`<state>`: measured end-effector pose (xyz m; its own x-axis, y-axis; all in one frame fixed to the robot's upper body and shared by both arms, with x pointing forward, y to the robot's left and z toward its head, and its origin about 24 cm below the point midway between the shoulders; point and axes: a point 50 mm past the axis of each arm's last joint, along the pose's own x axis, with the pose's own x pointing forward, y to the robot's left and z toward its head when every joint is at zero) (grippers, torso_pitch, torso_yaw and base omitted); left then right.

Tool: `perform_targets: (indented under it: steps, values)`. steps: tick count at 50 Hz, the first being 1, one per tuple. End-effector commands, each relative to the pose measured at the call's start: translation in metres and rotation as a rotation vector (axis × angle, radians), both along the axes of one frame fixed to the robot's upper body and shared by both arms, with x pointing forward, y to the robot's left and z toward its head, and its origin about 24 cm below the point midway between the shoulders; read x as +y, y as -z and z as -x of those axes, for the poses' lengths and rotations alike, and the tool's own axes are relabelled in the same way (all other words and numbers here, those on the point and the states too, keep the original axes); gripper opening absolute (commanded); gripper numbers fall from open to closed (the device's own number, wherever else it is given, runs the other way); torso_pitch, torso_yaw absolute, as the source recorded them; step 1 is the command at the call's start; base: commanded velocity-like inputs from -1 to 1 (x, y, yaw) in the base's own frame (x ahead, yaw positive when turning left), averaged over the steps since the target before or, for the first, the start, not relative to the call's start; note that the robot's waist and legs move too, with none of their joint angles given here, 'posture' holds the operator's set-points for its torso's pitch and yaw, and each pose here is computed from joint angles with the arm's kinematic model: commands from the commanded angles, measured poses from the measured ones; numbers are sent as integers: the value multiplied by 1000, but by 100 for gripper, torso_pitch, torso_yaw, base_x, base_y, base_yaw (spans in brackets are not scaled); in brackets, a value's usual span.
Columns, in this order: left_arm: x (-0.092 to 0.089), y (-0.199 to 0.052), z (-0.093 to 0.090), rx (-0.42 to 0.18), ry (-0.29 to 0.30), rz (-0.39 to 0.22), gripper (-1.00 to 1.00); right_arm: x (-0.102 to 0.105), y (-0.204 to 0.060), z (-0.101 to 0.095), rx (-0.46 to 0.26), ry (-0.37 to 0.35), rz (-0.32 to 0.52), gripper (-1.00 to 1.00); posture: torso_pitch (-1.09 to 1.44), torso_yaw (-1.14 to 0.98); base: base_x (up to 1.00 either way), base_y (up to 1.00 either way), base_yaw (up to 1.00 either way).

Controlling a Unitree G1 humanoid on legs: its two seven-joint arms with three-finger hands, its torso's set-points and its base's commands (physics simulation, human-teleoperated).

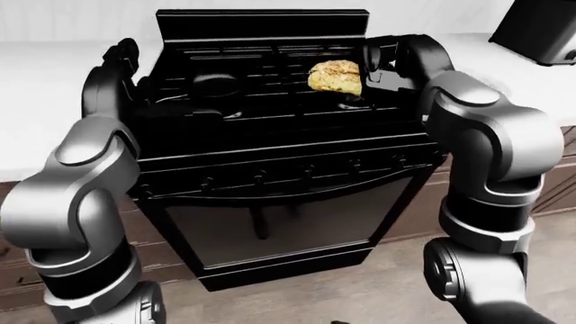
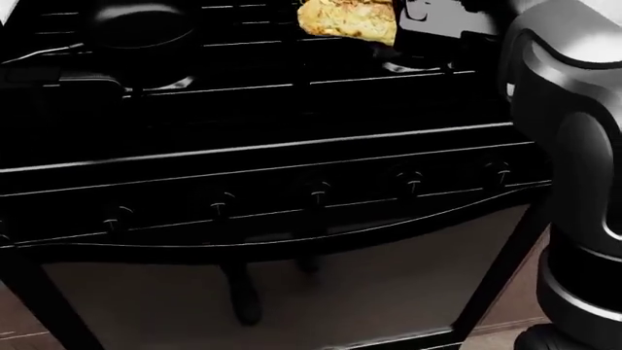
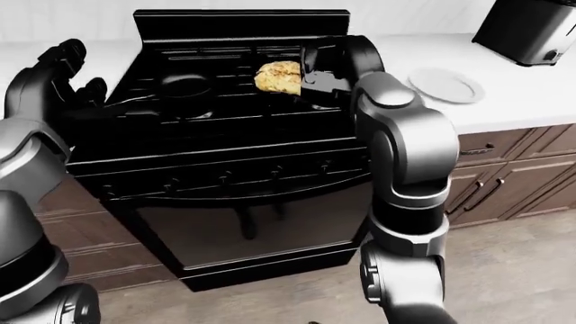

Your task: Pick the hot dog from the plate and place it in the pan.

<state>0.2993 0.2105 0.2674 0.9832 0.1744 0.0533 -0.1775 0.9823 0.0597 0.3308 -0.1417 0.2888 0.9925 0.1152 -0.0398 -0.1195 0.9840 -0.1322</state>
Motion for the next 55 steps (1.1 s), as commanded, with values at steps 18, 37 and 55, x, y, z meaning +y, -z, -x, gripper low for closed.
perform_targets:
  steps: [18,37,55]
  values:
    - [-3,-18,5,-99,17,-13,100,-4,-23,7,-123,19,-10,-100,0,0,3,0,0]
    - [-3,-18,5,-101,17,-13,100,-3,-24,6,-124,14,-3,-100,0,0,18,0,0]
    - [-4,-17,5,-99,18,-14,100,-2,-22,6,-122,12,-5,-100,0,0,23,0,0]
